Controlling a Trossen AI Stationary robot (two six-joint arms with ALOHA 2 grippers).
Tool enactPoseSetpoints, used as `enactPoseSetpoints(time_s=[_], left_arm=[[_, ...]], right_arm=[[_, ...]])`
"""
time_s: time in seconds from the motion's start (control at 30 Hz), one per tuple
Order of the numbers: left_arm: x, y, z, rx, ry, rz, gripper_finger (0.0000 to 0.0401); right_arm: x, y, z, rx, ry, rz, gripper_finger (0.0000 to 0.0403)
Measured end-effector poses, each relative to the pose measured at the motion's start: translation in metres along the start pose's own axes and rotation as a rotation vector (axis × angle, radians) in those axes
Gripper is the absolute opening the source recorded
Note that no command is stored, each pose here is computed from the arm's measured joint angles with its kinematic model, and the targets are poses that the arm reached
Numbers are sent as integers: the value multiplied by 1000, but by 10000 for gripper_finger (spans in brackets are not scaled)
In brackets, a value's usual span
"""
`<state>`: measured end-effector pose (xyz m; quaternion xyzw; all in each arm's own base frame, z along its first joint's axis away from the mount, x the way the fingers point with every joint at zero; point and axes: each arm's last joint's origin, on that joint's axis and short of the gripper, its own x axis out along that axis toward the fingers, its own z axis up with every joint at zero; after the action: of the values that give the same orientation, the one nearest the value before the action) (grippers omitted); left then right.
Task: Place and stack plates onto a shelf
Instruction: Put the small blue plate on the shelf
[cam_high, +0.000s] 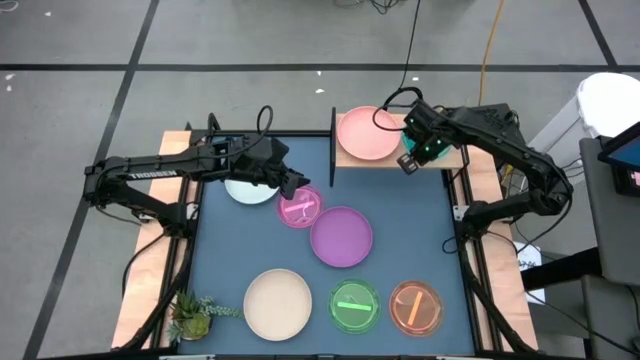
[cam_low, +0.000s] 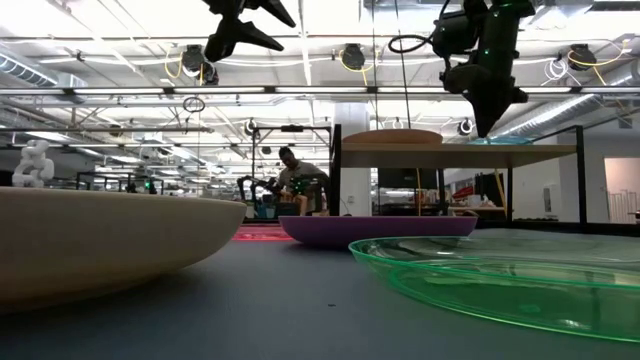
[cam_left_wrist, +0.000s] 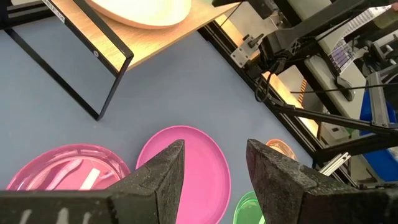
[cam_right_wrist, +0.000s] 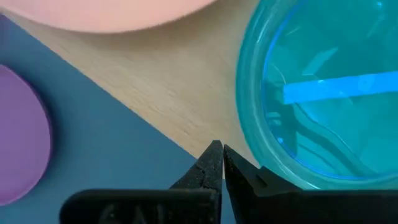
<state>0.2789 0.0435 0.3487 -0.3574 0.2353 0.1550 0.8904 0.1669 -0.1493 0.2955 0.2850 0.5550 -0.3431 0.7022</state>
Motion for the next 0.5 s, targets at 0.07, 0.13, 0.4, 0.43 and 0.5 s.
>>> enactPoseSetpoints(time_s=[0.07,0.13,0.4,0.43,0.5], left_arm=[[0,0,0,0,0,0,177],[0,0,0,3,0,0,177],[0,0,0,3,2,2,177],[0,0,0,2,4,3,177],[0,0,-1,2,6,5,177]], right_arm=[[5,0,-2,-1,13,-7,0],[9,-1,-4,-1,25,-27,0],[14,-2,-6,-1,26,-61,0],[14,-3,-6,-1,25,-67,0],[14,-3,-6,-1,24,-78,0]])
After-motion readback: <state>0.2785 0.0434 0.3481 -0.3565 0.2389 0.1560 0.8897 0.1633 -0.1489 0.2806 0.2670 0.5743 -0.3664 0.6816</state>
